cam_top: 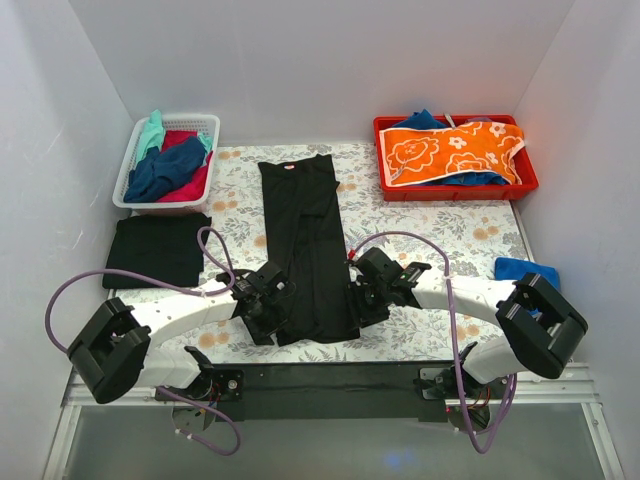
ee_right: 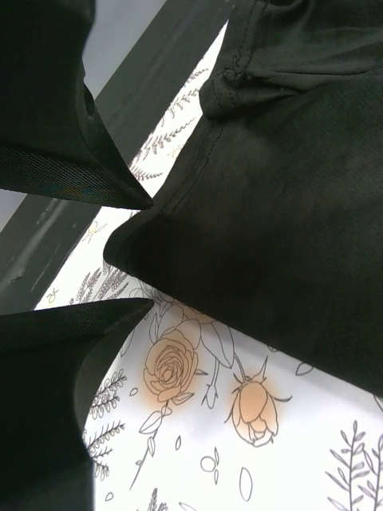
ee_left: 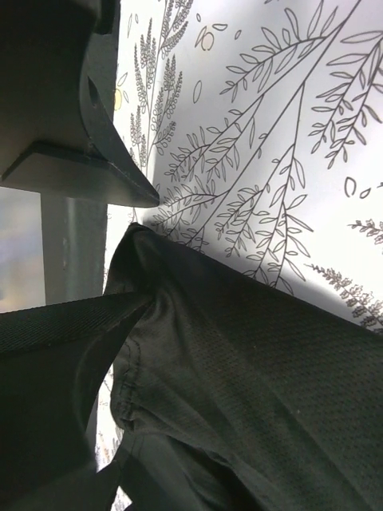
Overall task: Fold and stack the t-shirts
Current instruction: Fold the tshirt
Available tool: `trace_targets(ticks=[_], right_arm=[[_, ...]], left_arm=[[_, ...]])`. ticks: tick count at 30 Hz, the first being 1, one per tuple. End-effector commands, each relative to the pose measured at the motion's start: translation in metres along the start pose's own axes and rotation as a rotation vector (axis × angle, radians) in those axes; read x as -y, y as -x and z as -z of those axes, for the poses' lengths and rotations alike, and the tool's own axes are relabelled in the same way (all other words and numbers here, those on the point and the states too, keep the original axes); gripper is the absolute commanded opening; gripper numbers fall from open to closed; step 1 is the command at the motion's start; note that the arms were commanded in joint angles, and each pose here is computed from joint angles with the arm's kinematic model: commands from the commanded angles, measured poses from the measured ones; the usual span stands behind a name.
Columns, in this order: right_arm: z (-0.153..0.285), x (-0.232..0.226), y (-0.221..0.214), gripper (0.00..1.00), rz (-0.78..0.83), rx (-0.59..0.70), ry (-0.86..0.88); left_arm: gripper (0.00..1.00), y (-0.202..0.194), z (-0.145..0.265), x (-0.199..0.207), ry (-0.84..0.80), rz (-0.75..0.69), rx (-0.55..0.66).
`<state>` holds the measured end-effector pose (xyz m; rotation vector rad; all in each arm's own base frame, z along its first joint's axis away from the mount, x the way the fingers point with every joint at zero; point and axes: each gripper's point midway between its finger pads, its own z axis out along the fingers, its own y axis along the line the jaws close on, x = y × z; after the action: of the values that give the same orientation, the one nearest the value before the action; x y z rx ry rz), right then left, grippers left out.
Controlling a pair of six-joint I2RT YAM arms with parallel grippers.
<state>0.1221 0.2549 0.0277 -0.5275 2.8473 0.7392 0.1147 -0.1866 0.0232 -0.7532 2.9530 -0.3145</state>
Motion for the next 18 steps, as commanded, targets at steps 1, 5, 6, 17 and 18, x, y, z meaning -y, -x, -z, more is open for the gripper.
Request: trace_targets(ticks=[1, 5, 6, 17, 18], right_arm=[[-0.003, -0.004, -0.002, 0.55, 0.002, -0.008, 0.038], [-0.005, -0.004, -0.005, 0.52, 0.003, -0.02, 0.046], [-0.005, -0.004, -0.006, 0.5, 0.003, -0.023, 0.045], [-0.005, 0.007, -0.019, 0.1, -0.002, -0.06, 0.012], [-0.004, 0.007, -0.02, 0.06, 0.0, -0.059, 0.011]], left_arm=[[0.46, -0.001, -0.008, -0.008, 0.035, -0.002, 0.004], [0.44, -0.005, -0.014, -0.013, 0.061, -0.018, -0.01], [0.42, -0.007, -0.014, -0.014, 0.062, -0.025, -0.011], [0.1, -0.011, -0.016, -0.021, 0.092, -0.049, -0.018], [0.08, -0.011, -0.014, -0.022, 0.094, -0.049, -0.016]])
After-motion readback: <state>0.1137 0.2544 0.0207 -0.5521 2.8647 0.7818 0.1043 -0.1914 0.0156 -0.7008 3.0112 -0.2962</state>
